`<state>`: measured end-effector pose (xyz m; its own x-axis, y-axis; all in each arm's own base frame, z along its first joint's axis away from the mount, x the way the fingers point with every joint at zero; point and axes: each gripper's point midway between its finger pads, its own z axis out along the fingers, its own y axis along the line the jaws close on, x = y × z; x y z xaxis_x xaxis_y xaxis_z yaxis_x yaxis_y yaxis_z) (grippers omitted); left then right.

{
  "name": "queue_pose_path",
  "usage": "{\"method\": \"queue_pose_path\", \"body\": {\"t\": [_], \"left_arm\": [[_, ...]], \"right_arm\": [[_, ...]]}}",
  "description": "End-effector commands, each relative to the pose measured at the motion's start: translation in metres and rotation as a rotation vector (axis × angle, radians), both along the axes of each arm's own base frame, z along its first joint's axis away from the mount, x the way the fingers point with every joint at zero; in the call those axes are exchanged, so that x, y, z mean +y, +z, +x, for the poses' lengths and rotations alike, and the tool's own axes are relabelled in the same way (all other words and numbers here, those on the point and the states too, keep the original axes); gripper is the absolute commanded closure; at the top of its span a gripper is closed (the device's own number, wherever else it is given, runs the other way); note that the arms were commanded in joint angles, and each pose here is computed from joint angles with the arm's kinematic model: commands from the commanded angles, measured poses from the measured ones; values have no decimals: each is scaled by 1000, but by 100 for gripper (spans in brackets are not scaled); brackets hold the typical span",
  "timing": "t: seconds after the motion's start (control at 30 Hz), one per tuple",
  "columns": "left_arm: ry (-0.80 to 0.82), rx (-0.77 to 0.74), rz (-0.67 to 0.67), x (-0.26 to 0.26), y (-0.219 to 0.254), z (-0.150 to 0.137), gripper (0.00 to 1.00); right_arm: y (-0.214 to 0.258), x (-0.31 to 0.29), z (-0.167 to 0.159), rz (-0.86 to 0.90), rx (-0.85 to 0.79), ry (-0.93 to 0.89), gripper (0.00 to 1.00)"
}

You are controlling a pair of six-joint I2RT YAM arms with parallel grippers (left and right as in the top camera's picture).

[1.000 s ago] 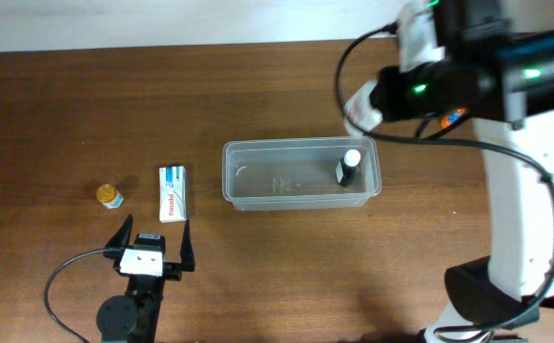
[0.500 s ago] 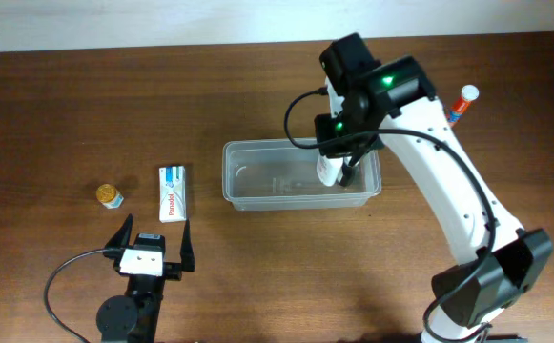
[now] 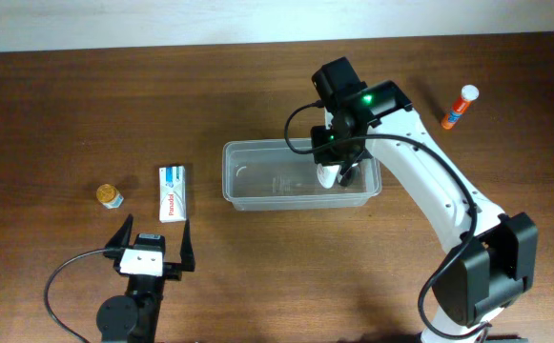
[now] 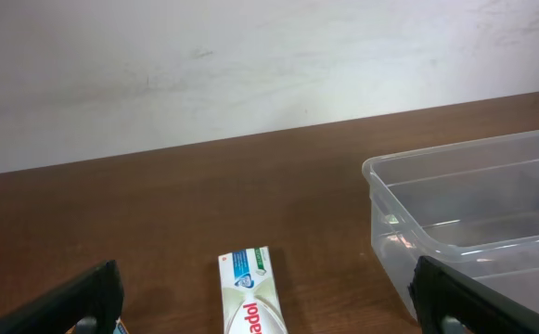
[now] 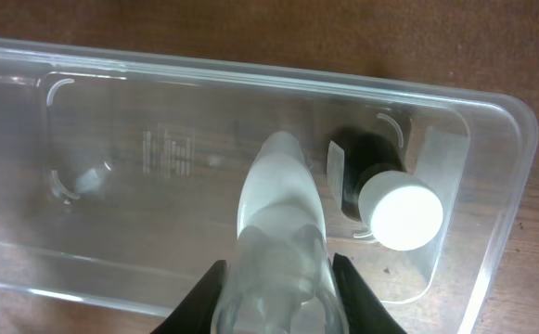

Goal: Pack container
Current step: 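Carry the spray bottle into the container and release it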

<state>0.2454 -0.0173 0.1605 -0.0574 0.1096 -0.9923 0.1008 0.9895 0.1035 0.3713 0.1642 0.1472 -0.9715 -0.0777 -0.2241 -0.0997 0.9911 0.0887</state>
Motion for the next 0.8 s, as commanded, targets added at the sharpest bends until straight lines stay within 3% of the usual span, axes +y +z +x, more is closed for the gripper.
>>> {"method": "queue_pose_path", "body": {"t": [0.0, 0.63, 0.77], "left_arm": [[-7, 0, 8, -1, -2, 0, 1], [-7, 1, 8, -1, -2, 0, 1], [-7, 1, 8, -1, -2, 0, 1]], "right_arm": [[0, 0, 4, -8, -23, -34, 75], [-28, -4, 9, -17, -42, -92, 74], [-28, -6, 10, -29, -50, -96, 69]]}}
